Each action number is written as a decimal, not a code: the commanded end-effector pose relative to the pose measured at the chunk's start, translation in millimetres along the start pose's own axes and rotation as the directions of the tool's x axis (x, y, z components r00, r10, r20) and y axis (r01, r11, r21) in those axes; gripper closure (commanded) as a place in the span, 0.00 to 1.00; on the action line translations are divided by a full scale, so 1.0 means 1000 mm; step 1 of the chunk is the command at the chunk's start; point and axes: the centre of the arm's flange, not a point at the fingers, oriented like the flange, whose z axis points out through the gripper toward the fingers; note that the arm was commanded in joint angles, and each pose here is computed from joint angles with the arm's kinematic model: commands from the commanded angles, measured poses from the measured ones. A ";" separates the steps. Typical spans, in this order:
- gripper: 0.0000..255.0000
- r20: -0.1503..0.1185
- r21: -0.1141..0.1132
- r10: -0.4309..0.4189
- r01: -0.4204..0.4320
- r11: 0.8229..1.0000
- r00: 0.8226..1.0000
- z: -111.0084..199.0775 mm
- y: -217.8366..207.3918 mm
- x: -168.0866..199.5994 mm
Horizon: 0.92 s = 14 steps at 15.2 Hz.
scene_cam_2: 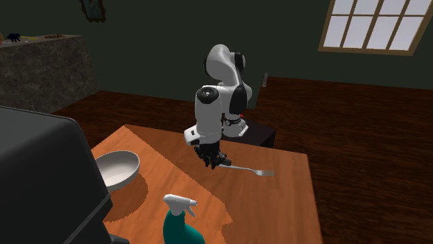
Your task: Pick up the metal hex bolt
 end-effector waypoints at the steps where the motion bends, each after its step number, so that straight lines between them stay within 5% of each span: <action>1: 1.00 0.000 0.000 0.000 0.000 1.000 1.000 -0.001 0.000 0.001; 14: 1.00 0.000 0.000 0.000 0.000 1.000 1.000 -0.068 0.004 -0.009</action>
